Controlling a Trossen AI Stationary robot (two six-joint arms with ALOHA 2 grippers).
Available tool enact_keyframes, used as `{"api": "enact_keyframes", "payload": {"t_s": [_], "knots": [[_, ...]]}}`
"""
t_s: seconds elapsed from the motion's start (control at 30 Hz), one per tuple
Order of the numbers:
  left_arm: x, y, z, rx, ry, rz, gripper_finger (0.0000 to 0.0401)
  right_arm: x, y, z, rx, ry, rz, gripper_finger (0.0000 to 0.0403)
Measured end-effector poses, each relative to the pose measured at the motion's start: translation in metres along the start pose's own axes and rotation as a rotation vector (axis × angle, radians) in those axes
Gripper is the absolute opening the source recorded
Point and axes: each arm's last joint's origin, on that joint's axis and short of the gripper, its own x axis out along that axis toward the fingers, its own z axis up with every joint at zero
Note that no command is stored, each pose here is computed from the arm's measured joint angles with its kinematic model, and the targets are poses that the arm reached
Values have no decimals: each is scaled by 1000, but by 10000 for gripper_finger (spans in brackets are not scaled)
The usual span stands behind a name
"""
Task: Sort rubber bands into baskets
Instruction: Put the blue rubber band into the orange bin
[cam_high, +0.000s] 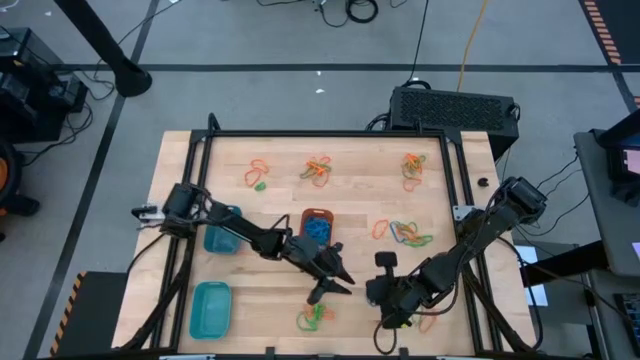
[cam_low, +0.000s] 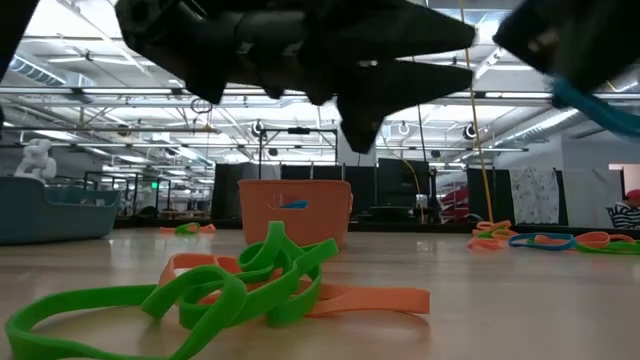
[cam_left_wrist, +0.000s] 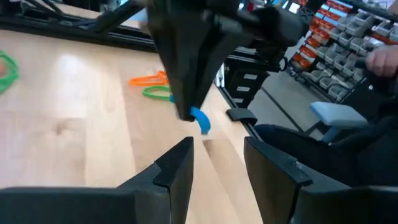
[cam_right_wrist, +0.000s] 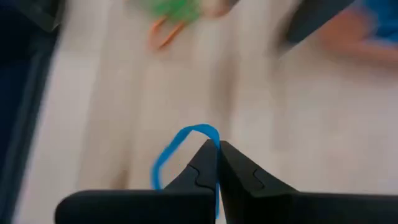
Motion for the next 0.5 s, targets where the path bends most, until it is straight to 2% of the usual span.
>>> {"api": "enact_keyframes", "payload": {"t_s": [0.13, 0.5], "knots": [[12, 5, -4, -48, 6, 12, 148, -9, -2, 9, 26, -49, -99, 0], [18, 9, -4, -41, -30, 50, 148, -7, -14, 14, 122, -57, -172, 0]]}}
